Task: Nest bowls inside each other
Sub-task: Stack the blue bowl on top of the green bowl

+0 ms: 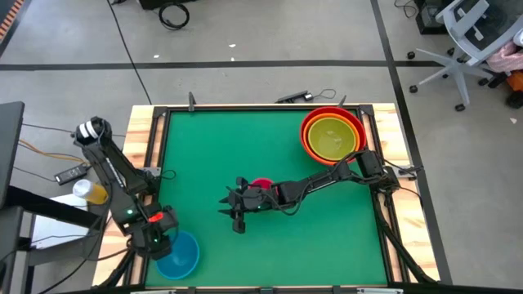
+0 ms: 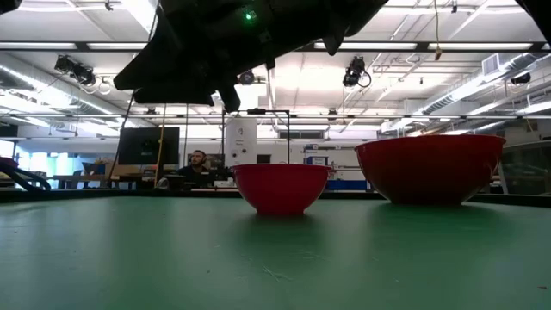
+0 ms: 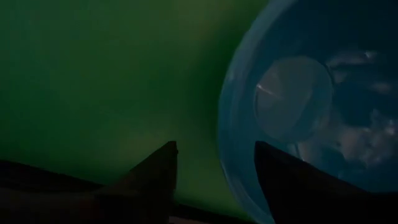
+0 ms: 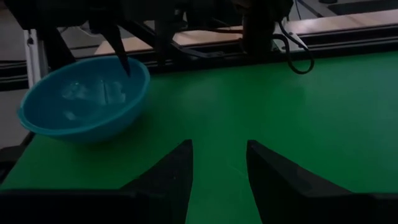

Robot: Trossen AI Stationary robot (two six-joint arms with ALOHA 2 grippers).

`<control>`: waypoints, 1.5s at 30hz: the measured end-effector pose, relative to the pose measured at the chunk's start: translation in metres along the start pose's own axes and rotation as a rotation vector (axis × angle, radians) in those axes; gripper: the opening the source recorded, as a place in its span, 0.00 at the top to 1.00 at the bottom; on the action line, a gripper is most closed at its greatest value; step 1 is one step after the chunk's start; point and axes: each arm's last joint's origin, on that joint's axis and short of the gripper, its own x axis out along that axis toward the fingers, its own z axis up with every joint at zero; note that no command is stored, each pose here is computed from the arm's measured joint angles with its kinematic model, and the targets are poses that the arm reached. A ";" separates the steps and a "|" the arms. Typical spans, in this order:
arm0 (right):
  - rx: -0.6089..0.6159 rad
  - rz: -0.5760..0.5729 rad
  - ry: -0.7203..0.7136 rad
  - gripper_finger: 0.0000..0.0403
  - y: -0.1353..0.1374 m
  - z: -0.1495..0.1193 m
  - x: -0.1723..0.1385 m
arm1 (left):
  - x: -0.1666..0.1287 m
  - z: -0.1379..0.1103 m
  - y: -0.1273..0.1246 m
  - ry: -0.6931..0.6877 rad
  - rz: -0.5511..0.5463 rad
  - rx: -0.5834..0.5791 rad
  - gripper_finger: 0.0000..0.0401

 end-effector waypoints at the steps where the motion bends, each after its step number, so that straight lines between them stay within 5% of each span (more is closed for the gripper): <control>1: 0.000 -0.002 0.002 0.62 0.000 0.000 0.000 | 0.001 0.001 0.000 -0.007 0.006 -0.008 0.50; 14: -0.013 -0.002 0.006 0.62 0.000 -0.001 0.000 | 0.016 0.012 -0.009 0.016 0.020 0.026 0.96; 29: -0.599 0.068 0.165 0.62 0.009 -0.018 -0.004 | 0.017 0.036 -0.005 0.028 0.011 0.039 0.97; 38: -0.713 0.072 0.198 0.62 0.022 -0.025 -0.008 | 0.014 0.064 0.008 -0.021 0.036 -0.084 0.97; 45: -0.943 -0.002 0.321 0.62 0.030 -0.032 -0.019 | -0.006 0.082 0.033 -0.077 0.057 -0.144 0.98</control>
